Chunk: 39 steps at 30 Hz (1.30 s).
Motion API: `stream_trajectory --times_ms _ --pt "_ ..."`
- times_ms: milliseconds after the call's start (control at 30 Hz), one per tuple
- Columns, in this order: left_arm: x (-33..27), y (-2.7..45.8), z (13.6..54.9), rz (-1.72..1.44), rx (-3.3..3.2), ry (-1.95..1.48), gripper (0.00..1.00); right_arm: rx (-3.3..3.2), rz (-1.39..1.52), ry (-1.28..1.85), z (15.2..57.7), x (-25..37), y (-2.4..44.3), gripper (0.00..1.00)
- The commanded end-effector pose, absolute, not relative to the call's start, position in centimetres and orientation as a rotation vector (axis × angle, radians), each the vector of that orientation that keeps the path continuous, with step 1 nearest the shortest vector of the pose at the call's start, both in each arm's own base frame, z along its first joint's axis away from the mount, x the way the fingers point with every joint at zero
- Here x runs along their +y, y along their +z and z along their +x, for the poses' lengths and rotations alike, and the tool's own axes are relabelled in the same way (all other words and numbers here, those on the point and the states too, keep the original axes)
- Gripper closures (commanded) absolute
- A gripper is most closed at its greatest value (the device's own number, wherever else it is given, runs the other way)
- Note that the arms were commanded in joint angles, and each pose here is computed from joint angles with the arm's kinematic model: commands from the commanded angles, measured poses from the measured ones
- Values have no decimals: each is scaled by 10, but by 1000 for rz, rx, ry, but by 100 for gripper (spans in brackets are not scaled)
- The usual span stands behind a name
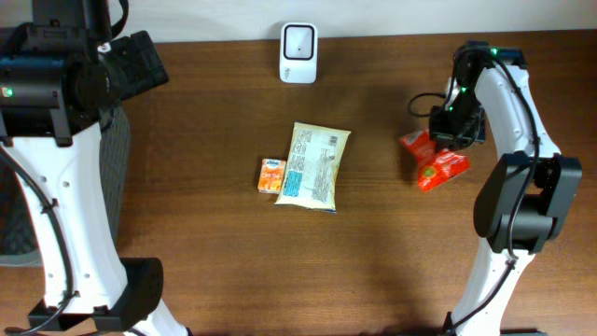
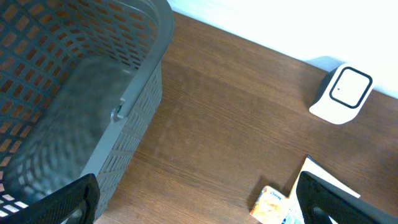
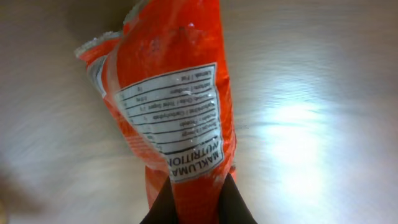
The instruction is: Scan the item barcode
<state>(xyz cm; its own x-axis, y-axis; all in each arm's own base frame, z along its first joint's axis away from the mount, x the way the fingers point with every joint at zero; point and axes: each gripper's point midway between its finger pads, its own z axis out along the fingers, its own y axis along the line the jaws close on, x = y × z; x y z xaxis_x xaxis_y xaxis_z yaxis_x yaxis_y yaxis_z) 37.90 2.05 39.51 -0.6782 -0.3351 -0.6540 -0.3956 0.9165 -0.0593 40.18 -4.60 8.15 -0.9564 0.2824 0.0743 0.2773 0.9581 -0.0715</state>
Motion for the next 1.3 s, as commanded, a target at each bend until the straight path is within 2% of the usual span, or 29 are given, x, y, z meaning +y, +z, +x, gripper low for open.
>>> stream_trajectory --times_ms 0,67,167,267,433,500,567,700,800,867,933,967,1000,1100,1133,1167,1233,1267 --pt "22 395 379 -506 2375 127 1 -3002 -847 774 403 -97 118 96" --pt "22 395 379 -506 2375 127 1 -2974 -968 1064 406 -109 132 96" --pt "22 395 379 -506 2375 127 1 -3008 -962 1301 419 -98 146 96" --pt "22 395 379 -506 2375 127 1 -3101 -890 1304 433 -66 135 95" --pt "22 395 379 -506 2375 127 1 -3185 -673 1246 427 -10 82 88" --pt "22 395 379 -506 2375 127 1 -3210 -596 1174 419 12 63 73" --pt "22 395 379 -506 2375 127 1 -3224 -531 1085 412 31 53 47" --pt "22 395 379 -506 2375 127 1 -3260 -465 828 408 69 45 37" --pt "22 395 379 -506 2375 127 1 -3273 -259 495 412 102 44 33" --pt "22 395 379 -506 2375 127 1 -3268 -201 282 418 115 62 29" --pt "22 395 379 -506 2375 127 1 -3274 -219 198 426 112 81 26" --pt "22 395 379 -506 2375 127 1 -3280 -205 154 431 106 94 16" --pt "22 395 379 -506 2375 127 1 -3288 -142 112 437 95 108 1" --pt "22 395 379 -506 2375 127 1 -3248 93 133 436 57 119 2" --pt "22 395 379 -506 2375 127 1 -3223 135 139 433 46 116 22" --pt "22 395 379 -506 2375 127 1 -3203 158 105 430 40 110 31" --pt "22 395 379 -506 2375 127 1 -3143 307 -122 421 48 95 33" --pt "22 395 379 -506 2375 127 1 -3116 378 -209 417 54 90 29"
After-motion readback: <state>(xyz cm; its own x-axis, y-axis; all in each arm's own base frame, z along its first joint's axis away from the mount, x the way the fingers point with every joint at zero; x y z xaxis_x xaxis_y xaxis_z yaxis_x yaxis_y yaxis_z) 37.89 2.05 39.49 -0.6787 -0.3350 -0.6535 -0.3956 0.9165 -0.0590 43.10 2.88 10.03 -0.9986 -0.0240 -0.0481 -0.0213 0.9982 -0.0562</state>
